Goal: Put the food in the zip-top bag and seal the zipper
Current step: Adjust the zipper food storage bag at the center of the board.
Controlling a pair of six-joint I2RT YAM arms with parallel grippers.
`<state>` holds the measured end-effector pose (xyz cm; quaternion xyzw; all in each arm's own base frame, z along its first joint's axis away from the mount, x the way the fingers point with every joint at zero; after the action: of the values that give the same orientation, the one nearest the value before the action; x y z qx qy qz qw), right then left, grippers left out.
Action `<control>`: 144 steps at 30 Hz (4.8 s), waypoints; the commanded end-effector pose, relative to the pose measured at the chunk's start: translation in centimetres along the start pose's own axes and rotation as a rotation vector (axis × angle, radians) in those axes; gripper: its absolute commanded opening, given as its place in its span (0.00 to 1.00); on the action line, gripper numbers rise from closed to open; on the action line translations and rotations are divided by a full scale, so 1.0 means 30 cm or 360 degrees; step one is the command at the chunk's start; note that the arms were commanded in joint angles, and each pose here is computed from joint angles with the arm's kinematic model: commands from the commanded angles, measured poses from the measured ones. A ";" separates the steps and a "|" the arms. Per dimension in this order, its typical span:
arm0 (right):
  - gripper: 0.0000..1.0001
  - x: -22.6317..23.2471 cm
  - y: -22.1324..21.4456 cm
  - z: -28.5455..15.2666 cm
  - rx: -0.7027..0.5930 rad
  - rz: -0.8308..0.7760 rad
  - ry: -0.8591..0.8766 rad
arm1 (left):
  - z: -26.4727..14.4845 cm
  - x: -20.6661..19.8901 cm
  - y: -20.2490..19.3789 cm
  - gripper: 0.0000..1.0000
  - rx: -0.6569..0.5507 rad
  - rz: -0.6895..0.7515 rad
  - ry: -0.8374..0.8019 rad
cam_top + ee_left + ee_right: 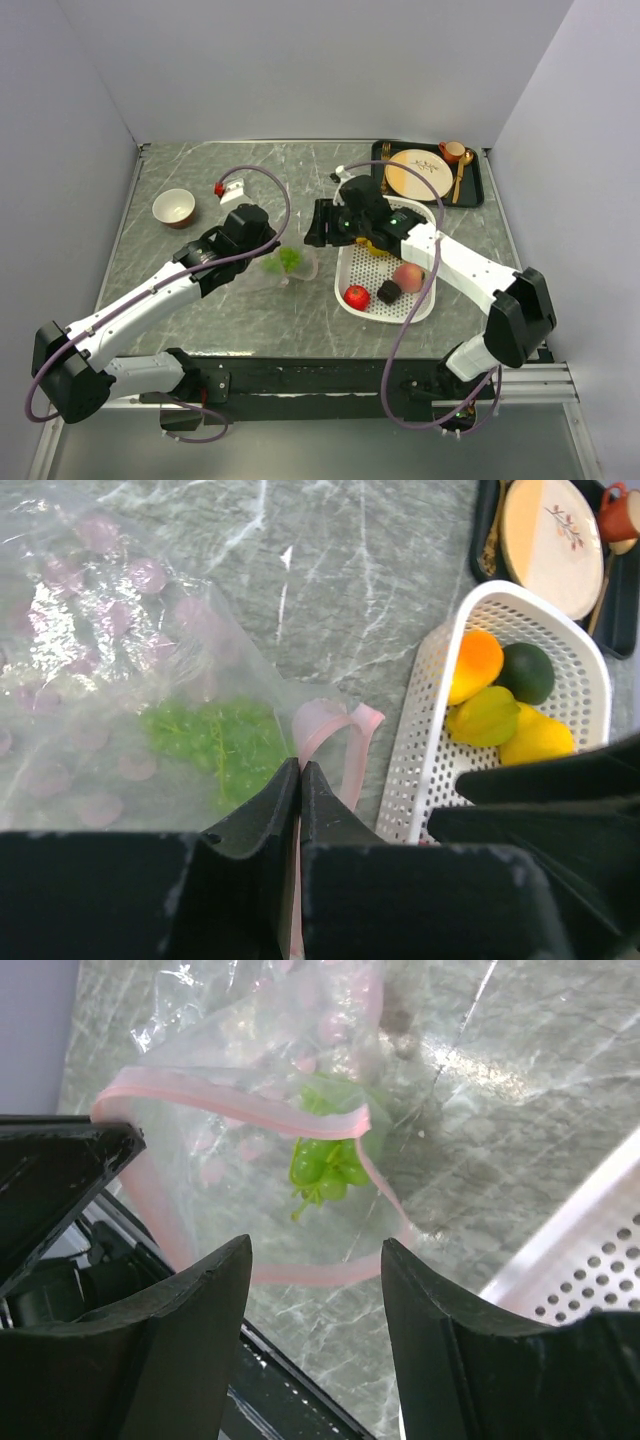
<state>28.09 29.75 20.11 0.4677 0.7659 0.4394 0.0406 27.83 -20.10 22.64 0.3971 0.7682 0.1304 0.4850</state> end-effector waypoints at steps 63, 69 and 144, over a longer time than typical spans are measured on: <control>0.08 0.209 0.316 -0.041 -0.0162 -0.0116 0.0234 | -0.372 0.006 0.406 0.06 -0.0670 -0.0468 -0.0158; 0.10 0.225 0.306 -0.044 -0.0188 -0.0121 0.0313 | -0.460 -0.024 0.450 0.08 -0.0653 -0.0432 -0.0239; 0.11 0.074 0.045 0.187 0.0174 0.0073 0.0150 | -0.055 0.047 0.174 0.01 -0.0110 -0.0191 -0.0094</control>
<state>29.03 37.15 22.12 0.4208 0.7756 0.4657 -0.0668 27.69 -13.63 26.39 0.3360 0.7751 0.1485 0.5140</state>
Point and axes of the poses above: each gripper's point midway between its finger pads, its own z axis out along the fingers, its own x axis along the line the jaws close on, y = z × x, the point moved 2 cm from there along -z, back along the fingers, and after that the axes turned 14 degrees about -z, right-handed, at the moved point
